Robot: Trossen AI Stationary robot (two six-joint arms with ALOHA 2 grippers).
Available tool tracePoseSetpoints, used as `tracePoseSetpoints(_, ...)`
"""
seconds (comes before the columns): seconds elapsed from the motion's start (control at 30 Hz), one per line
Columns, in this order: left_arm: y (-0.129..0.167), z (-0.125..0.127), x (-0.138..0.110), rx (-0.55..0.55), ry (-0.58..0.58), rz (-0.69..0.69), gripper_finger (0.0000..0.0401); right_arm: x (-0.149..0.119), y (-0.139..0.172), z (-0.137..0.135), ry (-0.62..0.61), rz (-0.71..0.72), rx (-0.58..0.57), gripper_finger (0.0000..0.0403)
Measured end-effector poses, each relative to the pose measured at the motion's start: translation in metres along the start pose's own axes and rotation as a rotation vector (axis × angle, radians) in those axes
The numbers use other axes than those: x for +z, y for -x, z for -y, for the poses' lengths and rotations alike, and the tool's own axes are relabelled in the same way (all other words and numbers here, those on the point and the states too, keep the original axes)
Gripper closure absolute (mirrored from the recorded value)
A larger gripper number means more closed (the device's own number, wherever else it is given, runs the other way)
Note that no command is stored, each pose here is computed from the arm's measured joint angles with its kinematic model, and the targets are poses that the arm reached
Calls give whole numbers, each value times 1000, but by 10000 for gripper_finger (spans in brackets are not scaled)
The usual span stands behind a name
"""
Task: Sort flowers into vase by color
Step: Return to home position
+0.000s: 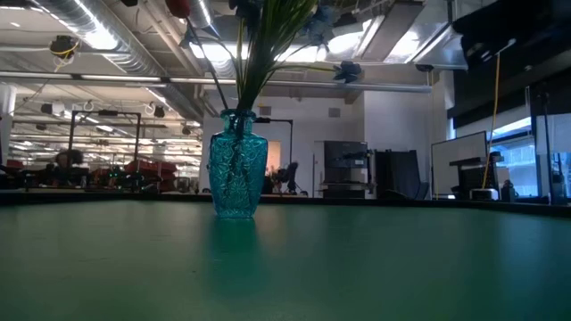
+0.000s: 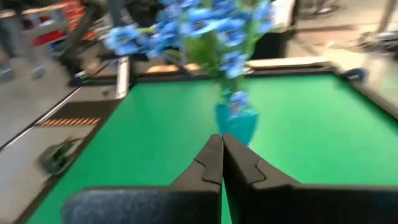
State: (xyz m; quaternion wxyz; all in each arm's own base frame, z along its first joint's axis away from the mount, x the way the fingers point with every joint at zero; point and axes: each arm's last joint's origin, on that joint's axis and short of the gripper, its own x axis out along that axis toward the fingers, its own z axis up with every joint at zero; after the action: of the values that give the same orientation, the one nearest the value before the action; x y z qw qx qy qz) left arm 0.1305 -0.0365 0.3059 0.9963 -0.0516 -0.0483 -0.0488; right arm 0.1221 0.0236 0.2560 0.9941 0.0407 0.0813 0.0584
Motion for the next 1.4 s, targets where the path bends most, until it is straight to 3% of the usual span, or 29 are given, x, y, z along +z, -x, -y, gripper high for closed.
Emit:
tracePoseSetpoints(0.17,0,0,0,0,0,0,216,0,4,11,11,40,-79,399)
tracePoseSetpoints(0.33,0,0,0,0,0,0,216,7,28,13,65,183,-145,399)
tracePoseSetpoints(0.57,0,0,0,0,0,0,216,-17,51,16,71,333,-167,399)
tracePoseSetpoints(0.7,0,0,0,0,0,1,216,-36,39,18,48,304,-185,398)
tracePoseSetpoints(0.87,0,0,-1,0,-2,-8,216,-65,19,20,26,374,-147,398)
tracePoseSetpoints(0.93,0,0,-1,1,-2,-7,216,-68,19,20,14,410,-140,398)
tracePoseSetpoints(1.17,0,0,0,-1,-3,-2,216,-75,16,21,67,332,-147,398)
tracePoseSetpoints(1.27,-1,1,-13,-63,-64,-41,216,-82,14,24,77,257,-227,398)
tracePoseSetpoints(1.4,3,4,-51,-300,-154,-7,216,-86,13,26,83,209,-305,398)
